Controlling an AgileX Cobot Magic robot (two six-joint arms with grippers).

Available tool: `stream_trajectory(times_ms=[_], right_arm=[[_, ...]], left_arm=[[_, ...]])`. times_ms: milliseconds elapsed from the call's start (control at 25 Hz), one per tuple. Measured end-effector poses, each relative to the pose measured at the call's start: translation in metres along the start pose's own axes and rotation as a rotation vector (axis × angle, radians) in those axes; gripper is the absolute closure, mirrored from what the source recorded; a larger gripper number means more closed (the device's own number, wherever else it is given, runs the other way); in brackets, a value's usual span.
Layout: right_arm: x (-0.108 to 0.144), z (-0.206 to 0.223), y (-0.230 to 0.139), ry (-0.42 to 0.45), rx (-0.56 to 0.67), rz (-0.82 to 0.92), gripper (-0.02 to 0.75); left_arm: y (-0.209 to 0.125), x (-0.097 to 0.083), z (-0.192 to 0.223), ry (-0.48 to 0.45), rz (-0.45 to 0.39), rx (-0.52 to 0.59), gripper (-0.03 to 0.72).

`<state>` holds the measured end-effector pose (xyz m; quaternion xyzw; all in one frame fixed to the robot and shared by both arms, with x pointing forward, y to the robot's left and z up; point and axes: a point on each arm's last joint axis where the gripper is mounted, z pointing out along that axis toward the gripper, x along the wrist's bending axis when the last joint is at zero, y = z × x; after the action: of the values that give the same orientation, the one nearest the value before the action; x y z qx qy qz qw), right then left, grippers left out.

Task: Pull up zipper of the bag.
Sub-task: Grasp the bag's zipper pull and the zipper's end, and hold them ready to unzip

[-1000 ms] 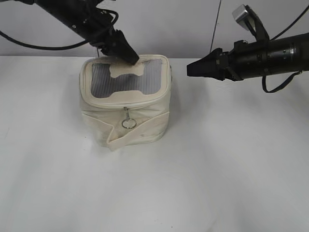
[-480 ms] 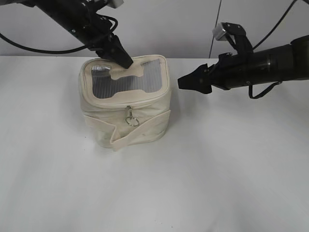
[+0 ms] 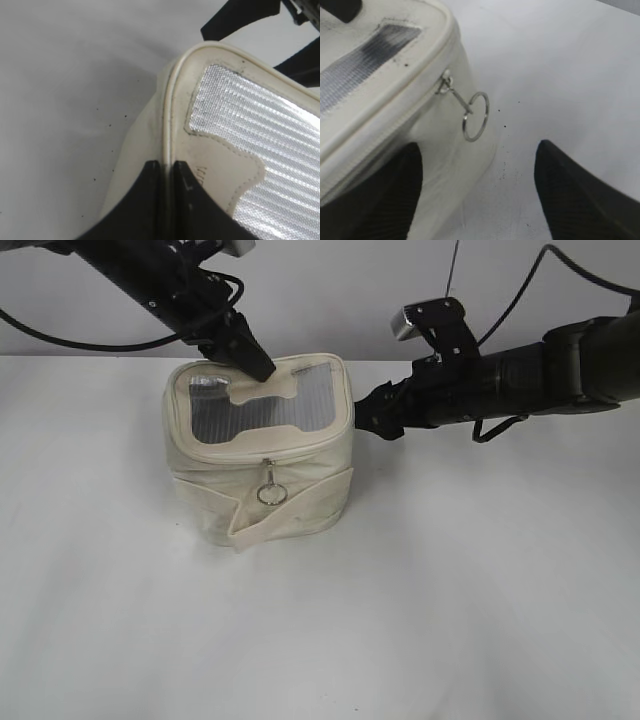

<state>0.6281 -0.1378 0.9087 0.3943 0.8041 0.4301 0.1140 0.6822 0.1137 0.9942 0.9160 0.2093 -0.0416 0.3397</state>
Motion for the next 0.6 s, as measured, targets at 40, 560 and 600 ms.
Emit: stream_trajectory(times_ms=[40, 560, 600], right_arm=[[-0.001, 0.003, -0.001, 0.001, 0.0, 0.007, 0.19], [-0.013, 0.029, 0.009, 0.015, -0.053, 0.042, 0.455], [-0.013, 0.029, 0.01, 0.016, -0.054, 0.041, 0.526]], left_arm=[[0.0, 0.0, 0.0, 0.0, 0.0, 0.0, 0.641], [0.003, -0.003, 0.003, 0.009, 0.016, 0.006, 0.641], [0.003, -0.003, 0.003, 0.009, 0.015, 0.006, 0.641]])
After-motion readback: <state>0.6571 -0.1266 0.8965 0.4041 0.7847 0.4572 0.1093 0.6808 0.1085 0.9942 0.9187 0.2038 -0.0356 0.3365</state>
